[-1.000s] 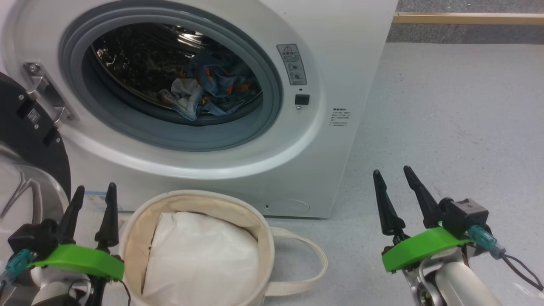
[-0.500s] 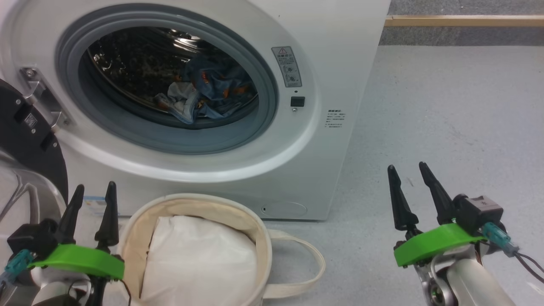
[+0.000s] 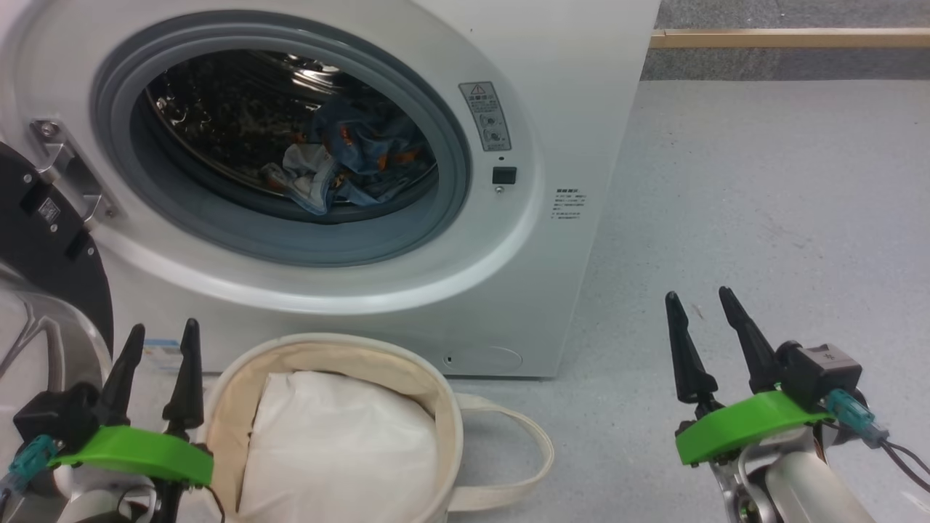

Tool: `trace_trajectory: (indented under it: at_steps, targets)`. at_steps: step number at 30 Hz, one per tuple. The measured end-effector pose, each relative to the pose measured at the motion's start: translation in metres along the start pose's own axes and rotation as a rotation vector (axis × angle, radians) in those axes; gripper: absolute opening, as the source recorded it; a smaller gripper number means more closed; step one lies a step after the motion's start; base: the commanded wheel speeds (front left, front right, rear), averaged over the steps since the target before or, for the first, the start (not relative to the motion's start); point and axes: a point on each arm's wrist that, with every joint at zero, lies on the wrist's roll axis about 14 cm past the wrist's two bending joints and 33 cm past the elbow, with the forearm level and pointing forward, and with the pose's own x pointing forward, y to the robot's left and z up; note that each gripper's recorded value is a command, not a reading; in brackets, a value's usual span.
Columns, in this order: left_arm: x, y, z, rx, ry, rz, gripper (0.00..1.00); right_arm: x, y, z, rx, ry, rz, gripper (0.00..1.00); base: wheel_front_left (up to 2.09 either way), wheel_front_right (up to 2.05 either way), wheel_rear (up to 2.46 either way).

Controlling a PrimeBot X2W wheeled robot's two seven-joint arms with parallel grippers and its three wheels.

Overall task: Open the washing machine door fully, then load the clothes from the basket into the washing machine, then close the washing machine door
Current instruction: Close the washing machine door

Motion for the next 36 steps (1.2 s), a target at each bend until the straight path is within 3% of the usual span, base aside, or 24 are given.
trace_trajectory:
  at_steps: [9,25,36]
  targets:
    - [0.0012,0.0013,-0.0037,-0.005,0.009,0.005,1.00,0.0031,0.0025,-0.0046,0.005,0.012,0.010,1.00,-1.36,0.96,0.40]
    - [-0.0012,-0.0001,-0.0018,-0.009,0.003,0.004,1.00,0.0034,0.0069,-0.0035,0.004,0.009,0.022,1.00,-2.09,1.86,0.23]
    - [-0.0040,0.0002,-0.0021,-0.008,0.004,0.004,1.00,0.0036,0.0092,-0.0037,0.004,0.010,0.029,1.00,-0.70,0.70,0.00]
